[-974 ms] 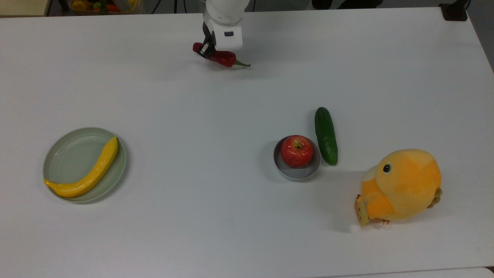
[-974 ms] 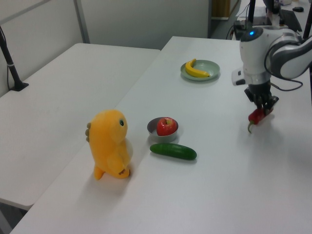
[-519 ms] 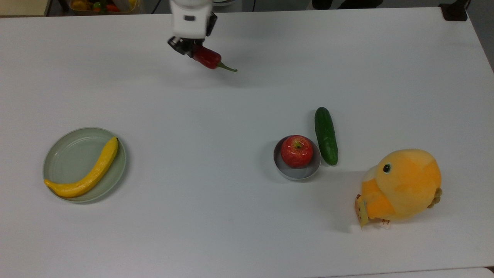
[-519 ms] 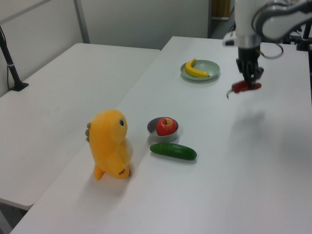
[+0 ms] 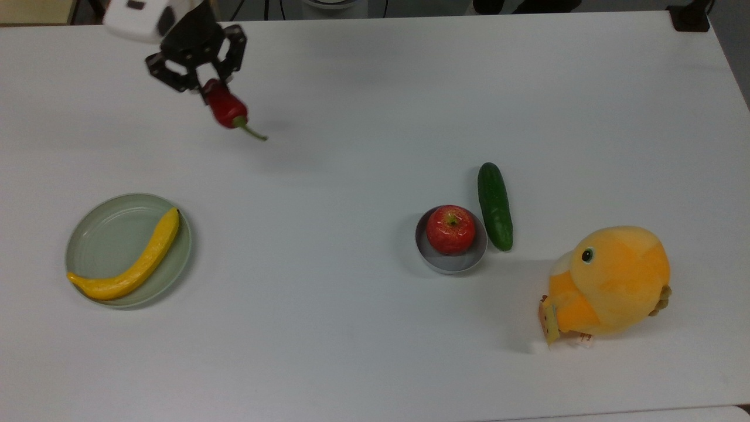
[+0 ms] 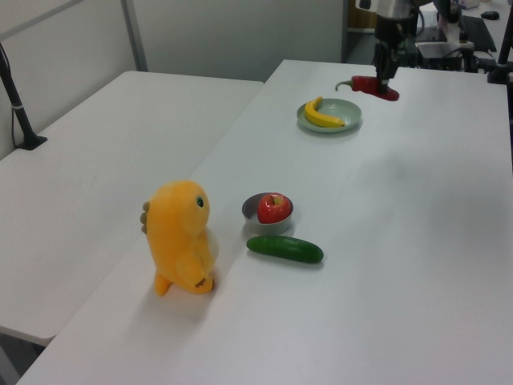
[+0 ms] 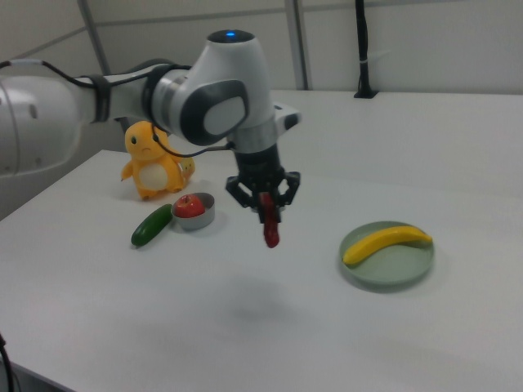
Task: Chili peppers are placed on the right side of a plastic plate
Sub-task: 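Carry the chili pepper over to beside the green plastic plate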
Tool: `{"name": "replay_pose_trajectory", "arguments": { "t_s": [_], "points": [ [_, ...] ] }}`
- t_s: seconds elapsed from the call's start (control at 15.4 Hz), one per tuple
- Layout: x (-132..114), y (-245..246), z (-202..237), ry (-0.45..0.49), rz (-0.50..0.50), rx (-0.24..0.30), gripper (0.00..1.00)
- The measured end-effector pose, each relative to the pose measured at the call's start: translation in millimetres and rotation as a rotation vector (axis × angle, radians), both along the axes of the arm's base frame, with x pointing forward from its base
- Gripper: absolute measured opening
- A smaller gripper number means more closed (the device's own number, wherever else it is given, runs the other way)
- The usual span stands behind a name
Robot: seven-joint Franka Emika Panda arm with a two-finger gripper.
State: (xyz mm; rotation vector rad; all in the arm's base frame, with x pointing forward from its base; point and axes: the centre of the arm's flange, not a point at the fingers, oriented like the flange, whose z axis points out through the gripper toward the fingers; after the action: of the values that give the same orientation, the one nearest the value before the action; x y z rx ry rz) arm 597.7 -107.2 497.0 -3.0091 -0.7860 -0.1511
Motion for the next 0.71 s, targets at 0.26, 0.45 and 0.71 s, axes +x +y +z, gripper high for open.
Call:
{"name": "replay_pose_trajectory", "arguments": {
  "t_s": [0.26, 0.45, 0.71],
  "points": [
    [34, -56, -25, -0.157, -0.136, -0.009, 0.30],
    [52, -95, -51, -0.248, -0.219, -0.034, 0.30],
    [73, -150, -64, -0.359, -0.322, -0.058, 0.30]
  ]
}}
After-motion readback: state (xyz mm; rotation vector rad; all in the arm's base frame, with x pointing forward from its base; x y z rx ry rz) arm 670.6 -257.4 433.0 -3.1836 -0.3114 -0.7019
